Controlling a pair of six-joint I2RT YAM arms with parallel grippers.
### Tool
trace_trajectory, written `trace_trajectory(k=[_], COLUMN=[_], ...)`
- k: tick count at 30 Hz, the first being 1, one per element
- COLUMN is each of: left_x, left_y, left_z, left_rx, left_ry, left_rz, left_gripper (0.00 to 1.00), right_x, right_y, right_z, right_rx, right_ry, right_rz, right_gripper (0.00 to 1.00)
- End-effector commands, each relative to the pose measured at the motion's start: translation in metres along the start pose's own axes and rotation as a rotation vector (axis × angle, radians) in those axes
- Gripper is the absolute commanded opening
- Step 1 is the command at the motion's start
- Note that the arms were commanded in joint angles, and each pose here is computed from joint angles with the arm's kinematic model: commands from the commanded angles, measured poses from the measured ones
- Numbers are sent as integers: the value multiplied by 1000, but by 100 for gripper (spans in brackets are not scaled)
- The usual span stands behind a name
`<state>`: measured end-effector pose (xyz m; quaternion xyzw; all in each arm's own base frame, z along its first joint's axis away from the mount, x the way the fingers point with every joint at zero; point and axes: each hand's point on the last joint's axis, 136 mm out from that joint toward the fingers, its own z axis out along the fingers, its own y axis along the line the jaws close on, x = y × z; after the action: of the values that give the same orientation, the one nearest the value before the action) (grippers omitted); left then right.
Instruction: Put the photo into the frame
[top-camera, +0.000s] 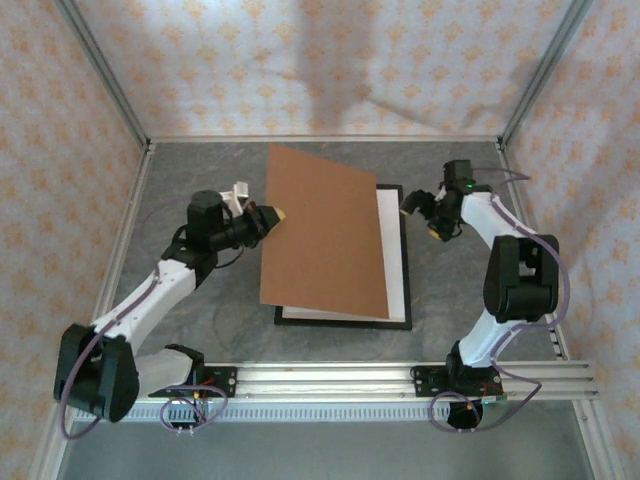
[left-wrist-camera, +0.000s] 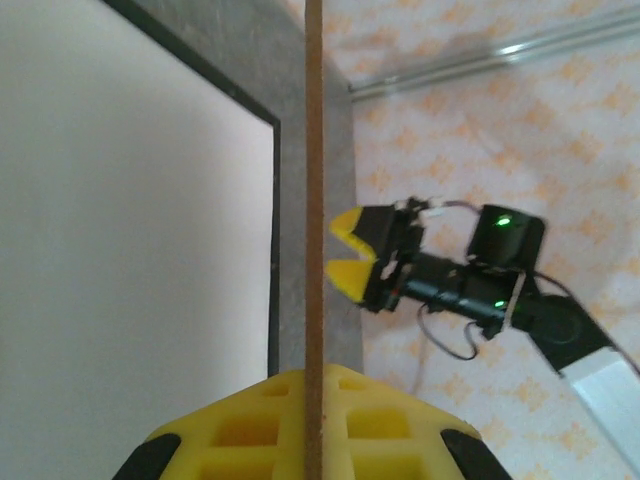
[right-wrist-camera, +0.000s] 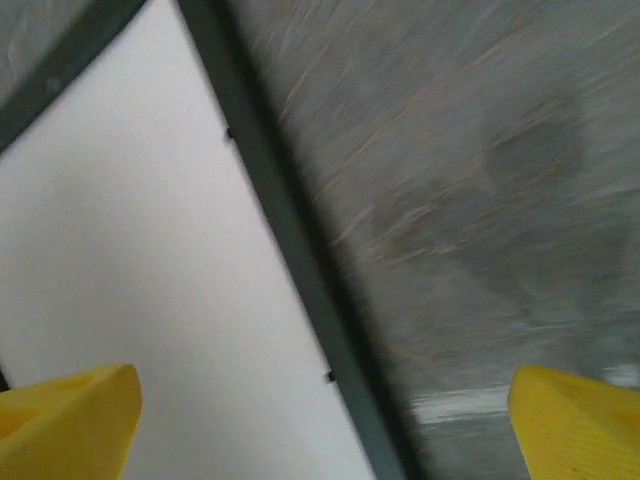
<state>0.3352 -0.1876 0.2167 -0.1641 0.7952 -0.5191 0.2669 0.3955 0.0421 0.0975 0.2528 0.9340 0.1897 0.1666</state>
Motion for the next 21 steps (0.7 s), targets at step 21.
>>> trace_trajectory(k=[21], left_x=[-12], left_y=[16], left_z=[88], left_rx=[87], left_ry=[-2], left_rz=[72], left_gripper=[0], right_x=[-9], right_y=[-23], right_z=[-19], right_rx=[94], right_ry=[-56], right_rz=[-32], right_gripper=[94])
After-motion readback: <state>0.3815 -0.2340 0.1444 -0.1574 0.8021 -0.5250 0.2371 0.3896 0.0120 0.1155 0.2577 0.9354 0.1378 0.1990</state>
